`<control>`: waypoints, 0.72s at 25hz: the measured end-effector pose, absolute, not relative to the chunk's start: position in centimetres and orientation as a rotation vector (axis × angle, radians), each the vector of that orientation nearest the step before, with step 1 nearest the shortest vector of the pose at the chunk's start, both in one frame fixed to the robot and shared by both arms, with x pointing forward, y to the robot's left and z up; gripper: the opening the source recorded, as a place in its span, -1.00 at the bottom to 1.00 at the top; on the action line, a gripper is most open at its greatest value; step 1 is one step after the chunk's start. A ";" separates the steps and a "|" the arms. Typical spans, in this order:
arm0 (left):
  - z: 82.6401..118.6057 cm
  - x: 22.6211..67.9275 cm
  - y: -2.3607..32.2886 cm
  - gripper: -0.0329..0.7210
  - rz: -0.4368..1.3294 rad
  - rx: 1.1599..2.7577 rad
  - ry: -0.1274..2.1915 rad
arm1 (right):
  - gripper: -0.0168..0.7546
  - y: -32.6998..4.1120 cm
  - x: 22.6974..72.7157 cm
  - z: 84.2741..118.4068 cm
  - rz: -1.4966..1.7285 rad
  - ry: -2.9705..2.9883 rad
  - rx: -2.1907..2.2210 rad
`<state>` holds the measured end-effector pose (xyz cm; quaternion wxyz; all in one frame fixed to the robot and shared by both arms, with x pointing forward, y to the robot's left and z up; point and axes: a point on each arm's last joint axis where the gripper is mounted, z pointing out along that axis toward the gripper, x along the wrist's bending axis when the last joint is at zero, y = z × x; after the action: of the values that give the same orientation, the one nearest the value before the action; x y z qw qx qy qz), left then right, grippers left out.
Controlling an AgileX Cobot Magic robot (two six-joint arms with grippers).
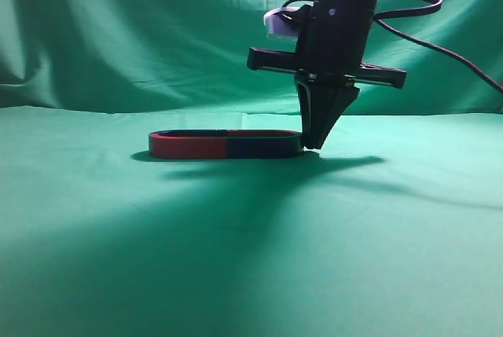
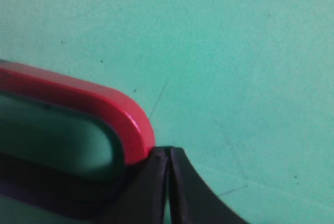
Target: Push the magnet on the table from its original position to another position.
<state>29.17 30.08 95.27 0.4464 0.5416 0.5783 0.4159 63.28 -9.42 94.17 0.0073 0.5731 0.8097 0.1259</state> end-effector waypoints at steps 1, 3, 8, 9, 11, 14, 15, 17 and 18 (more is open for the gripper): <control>95.3 29.2 30.1 0.15 1.030 1.341 1.432 | -0.96 -9.4 63.3 94.2 0.391 2.533 1.793; 95.3 29.2 30.1 0.15 1.030 1.341 1.432 | -0.96 -9.5 63.1 94.5 0.366 2.548 1.798; 95.3 29.2 30.1 0.15 1.030 1.341 1.432 | -0.96 -9.6 62.6 99.5 0.347 2.583 1.781; 95.3 29.2 30.1 0.15 1.030 1.341 1.432 | -0.96 -9.7 62.4 101.2 0.370 2.580 1.769; 95.3 29.2 30.1 0.15 1.030 1.341 1.432 | -0.96 -10.0 61.8 104.2 0.428 2.566 1.741; 95.3 29.2 30.1 0.15 1.030 1.341 1.432 | -0.96 -10.8 60.1 109.4 0.566 2.509 1.683; 95.3 29.2 30.1 0.15 1.030 1.341 1.432 | -0.96 -11.2 59.3 111.1 0.609 2.490 1.665; 95.3 29.2 30.1 0.15 1.030 1.341 1.432 | -0.96 -12.0 57.6 114.2 0.697 2.446 1.625; 95.3 29.2 30.1 0.15 1.030 1.341 1.432 | -0.96 -12.6 56.6 116.0 0.750 2.419 1.602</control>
<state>29.17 30.08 95.27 0.4464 0.5416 0.5783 0.4159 56.56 -12.56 115.96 0.0727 0.5331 0.8051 0.2496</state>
